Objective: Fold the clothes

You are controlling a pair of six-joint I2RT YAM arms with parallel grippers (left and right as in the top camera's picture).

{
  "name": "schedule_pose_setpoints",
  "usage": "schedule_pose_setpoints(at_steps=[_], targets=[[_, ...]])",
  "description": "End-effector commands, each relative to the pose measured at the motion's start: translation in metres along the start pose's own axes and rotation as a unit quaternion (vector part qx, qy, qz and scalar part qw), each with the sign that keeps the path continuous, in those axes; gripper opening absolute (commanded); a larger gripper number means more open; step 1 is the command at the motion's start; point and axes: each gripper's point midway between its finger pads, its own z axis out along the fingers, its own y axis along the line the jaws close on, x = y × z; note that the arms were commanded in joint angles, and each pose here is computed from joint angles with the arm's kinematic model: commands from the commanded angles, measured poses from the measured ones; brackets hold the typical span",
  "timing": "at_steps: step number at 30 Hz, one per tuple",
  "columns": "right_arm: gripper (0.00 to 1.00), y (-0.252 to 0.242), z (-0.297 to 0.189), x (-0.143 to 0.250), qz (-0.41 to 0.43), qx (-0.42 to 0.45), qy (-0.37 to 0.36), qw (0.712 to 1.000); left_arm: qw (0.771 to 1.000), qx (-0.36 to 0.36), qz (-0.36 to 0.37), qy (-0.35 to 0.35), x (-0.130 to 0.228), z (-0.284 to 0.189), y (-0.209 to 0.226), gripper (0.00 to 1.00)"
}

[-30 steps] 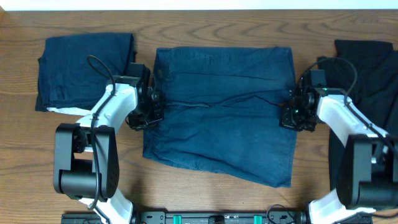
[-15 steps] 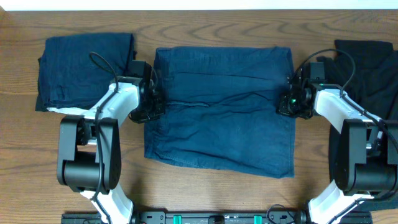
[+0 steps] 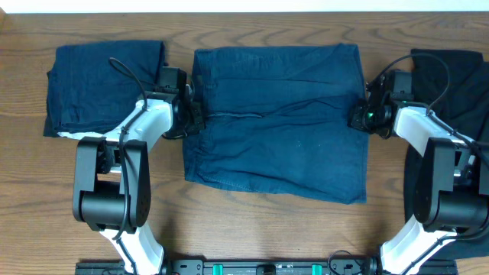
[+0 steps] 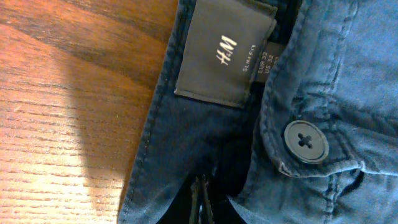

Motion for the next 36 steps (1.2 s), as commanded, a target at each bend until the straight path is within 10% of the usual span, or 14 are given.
schedule_pose_setpoints(at_steps=[1, 13, 21, 27, 30, 36], targets=[[0.04, -0.028, 0.001, -0.005, -0.007, 0.057, 0.010, 0.998, 1.000, -0.018, 0.018, -0.002, -0.001, -0.006, 0.007, 0.06], [0.34, 0.009, -0.102, 0.020, 0.073, 0.050, 0.128, 0.988, 0.994, 0.018, 0.023, -0.107, -0.003, -0.131, -0.016, 0.16], [0.36, 0.008, -0.138, 0.116, 0.111, 0.088, 0.296, 0.945, 0.997, 0.005, 0.014, -0.070, 0.017, -0.122, -0.007, 0.32], [0.43, 0.008, -0.152, 0.157, 0.155, 0.081, 0.290, 0.941, 0.998, 0.004, 0.014, -0.066, 0.020, -0.116, -0.005, 0.42], [0.73, 0.004, -0.154, 0.176, 0.179, 0.087, 0.283, 0.938, 0.998, 0.004, 0.014, -0.068, 0.018, -0.116, -0.006, 0.47], [0.72, -0.005, -0.145, 0.201, 0.190, 0.095, 0.289, 0.933, 0.998, 0.004, 0.014, -0.066, 0.019, -0.115, -0.005, 0.47]])
